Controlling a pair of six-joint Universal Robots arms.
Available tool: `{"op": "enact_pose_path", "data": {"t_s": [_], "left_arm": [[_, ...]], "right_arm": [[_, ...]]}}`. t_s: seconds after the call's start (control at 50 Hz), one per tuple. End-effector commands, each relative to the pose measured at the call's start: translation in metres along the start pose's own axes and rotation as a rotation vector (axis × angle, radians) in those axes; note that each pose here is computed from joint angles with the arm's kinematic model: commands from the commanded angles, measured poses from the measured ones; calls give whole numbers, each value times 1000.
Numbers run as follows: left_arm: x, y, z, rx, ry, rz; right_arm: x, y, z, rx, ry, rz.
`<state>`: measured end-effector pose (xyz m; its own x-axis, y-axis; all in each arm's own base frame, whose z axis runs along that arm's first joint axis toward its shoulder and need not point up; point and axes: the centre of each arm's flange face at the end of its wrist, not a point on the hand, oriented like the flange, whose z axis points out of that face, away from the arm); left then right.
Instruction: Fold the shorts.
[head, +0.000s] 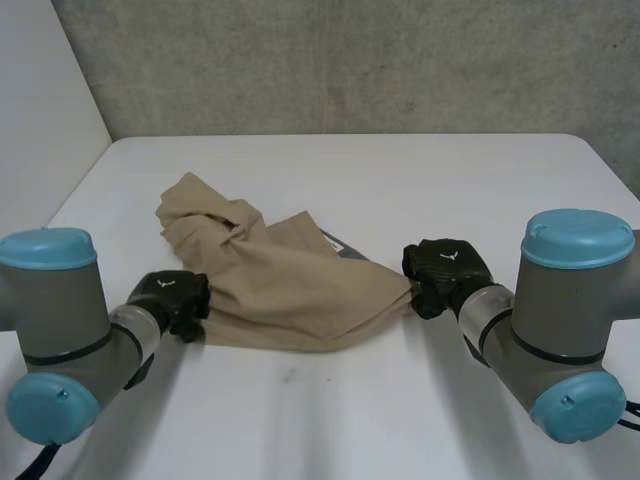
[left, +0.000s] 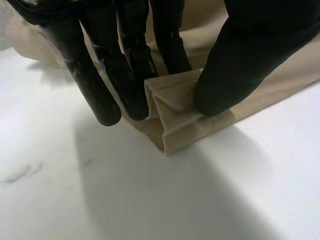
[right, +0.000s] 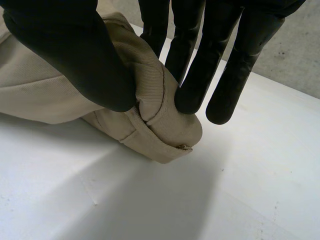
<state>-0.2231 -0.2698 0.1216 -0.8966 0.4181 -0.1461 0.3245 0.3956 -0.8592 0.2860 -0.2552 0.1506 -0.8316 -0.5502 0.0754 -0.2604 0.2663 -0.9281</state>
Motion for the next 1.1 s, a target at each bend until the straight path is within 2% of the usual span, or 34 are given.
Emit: {"op": "enact_pose_path", "data": {"t_s": [0.02,0.18,0.26,0.36,0.5,0.58,0.68,0.74,0.8,0.88,0.98,1.1], "left_arm": [[-7,-21,-21,64,-84,35],[-12,-67,-58,234,-119,39],[-22,-105,-85,388,-162,38],[-31,-165,-143,643,-211,43],[-38,-219,-221,901,-264,43],[-42,-242,-251,1016,-291,42],[-47,-261,-268,1094,-319,41],[-51,-264,-261,1080,-330,44],[-52,-259,-233,1008,-317,47],[-53,-237,-173,831,-284,44],[-36,-199,-87,608,-201,48],[-30,-203,-26,608,-207,76]], "right_arm": [[1,-5,-2,15,3,-8],[3,-30,-18,29,4,-150],[3,-61,-40,75,-4,-265],[6,-121,-75,225,32,-384],[12,-194,-126,438,110,-424],[13,-224,-154,530,140,-433],[17,-238,-161,535,154,-444],[18,-236,-150,495,148,-460],[19,-229,-135,454,144,-480],[18,-201,-94,334,106,-505],[17,-171,-53,240,70,-487],[22,-158,-4,321,143,-450]]}}
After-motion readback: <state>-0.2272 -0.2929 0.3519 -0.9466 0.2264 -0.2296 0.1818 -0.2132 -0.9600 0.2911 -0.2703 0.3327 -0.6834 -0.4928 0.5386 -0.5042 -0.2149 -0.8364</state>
